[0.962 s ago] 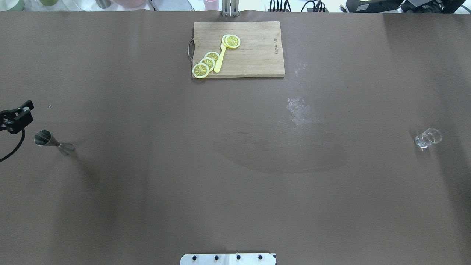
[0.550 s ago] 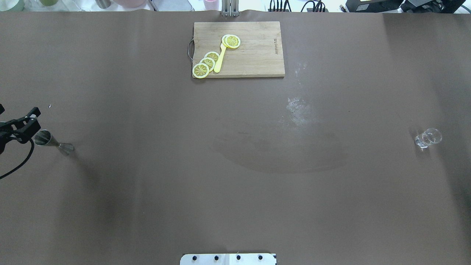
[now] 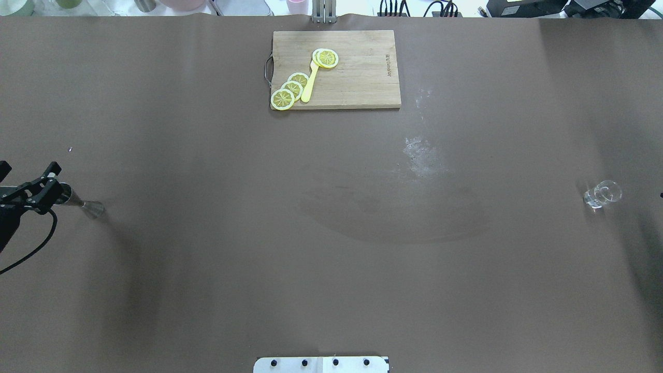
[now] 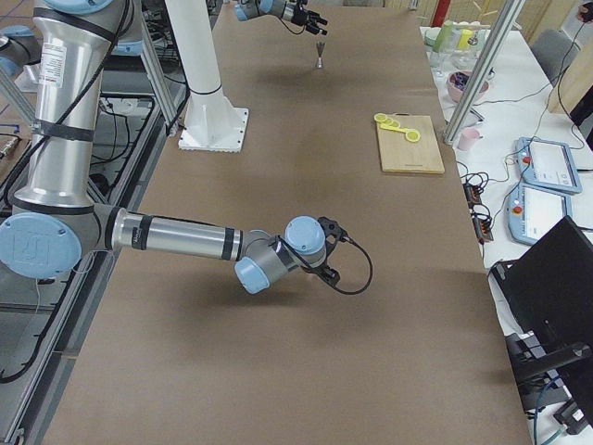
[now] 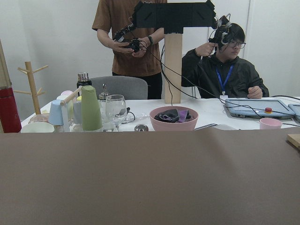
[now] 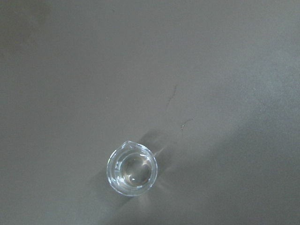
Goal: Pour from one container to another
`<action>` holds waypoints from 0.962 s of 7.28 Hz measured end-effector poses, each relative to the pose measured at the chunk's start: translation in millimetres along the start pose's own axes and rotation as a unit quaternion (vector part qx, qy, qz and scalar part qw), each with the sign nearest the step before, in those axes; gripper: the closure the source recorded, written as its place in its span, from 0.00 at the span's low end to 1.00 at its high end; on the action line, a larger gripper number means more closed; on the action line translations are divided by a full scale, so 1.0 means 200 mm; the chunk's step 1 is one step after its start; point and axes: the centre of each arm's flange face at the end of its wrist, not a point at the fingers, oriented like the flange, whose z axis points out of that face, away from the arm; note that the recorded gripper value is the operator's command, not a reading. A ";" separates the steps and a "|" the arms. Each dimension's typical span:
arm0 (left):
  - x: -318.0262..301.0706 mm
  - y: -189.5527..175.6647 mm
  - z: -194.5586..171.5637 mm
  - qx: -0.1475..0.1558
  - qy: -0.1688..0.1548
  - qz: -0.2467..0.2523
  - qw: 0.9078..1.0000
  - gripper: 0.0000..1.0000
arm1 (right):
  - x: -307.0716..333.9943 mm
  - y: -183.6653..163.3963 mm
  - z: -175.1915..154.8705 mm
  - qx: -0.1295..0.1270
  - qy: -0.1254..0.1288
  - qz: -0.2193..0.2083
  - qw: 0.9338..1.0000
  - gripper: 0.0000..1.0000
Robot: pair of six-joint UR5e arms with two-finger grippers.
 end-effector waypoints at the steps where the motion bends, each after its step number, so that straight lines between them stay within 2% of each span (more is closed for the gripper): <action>1: 0.02 0.07 0.01 0.007 0.000 -0.005 1.000 0.03 | -0.01 0.00 0.02 0.009 0.003 0.023 1.000 0.00; 3: 0.03 0.18 0.02 0.018 -0.003 -0.007 1.000 0.03 | -0.07 -0.04 0.08 0.033 0.012 0.058 0.998 0.00; 5: 0.03 0.27 0.05 0.025 -0.007 -0.008 1.000 0.03 | -0.13 -0.06 0.14 0.057 0.042 0.036 0.997 0.05; 6: 0.04 0.32 0.07 0.028 -0.008 -0.008 1.000 0.03 | -0.14 -0.07 0.16 0.063 0.046 0.023 0.997 0.16; 7: 0.04 0.37 0.09 0.029 -0.008 -0.007 1.000 0.03 | -0.16 -0.08 0.18 0.068 0.045 0.014 0.997 0.17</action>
